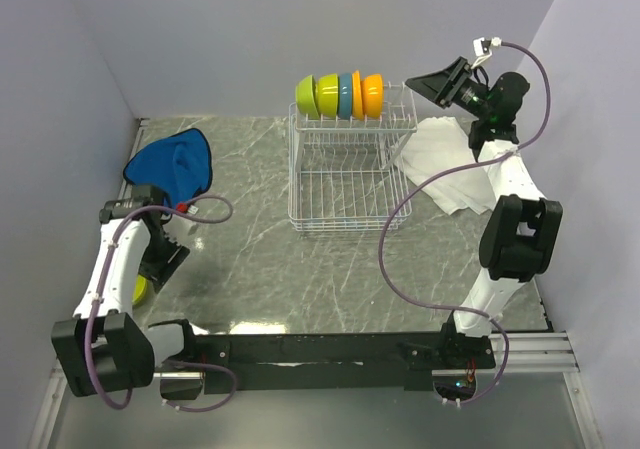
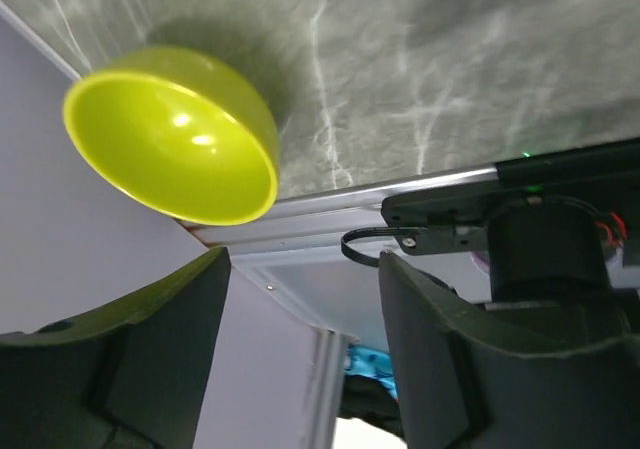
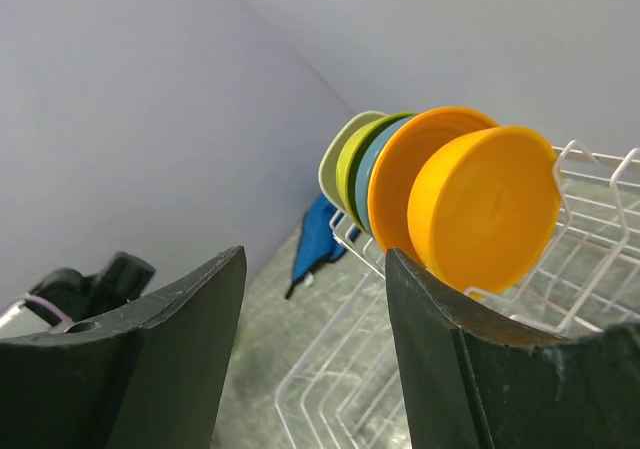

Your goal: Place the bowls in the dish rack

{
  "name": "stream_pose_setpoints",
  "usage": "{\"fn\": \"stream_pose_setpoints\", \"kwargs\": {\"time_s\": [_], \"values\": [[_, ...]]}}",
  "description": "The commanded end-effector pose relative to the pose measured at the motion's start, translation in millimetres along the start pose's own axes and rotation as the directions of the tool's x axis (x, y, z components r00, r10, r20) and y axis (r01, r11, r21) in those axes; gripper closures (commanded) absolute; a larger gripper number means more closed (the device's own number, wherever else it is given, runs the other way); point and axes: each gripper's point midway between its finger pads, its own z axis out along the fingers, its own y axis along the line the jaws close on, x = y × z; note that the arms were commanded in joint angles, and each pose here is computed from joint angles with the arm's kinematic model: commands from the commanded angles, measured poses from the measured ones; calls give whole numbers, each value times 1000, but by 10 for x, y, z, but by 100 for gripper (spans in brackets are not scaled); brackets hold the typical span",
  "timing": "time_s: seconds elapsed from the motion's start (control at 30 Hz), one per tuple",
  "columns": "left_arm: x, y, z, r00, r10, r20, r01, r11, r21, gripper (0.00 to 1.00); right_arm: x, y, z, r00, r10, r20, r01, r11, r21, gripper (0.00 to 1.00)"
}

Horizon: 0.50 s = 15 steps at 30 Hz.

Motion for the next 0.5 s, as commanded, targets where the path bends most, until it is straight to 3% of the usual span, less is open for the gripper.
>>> {"fn": "stream_pose_setpoints", "kwargs": {"time_s": [0.0,0.47], "values": [[8,226,139,994,-110,20,111,991,-72,34,-137,419,-55,975,-222,-22,222,975,-23,34],[-92,253,595,965,-249,81,257,959,-119,52,-448,896,-20,936,-351,-32,352,934,56,34]]}}
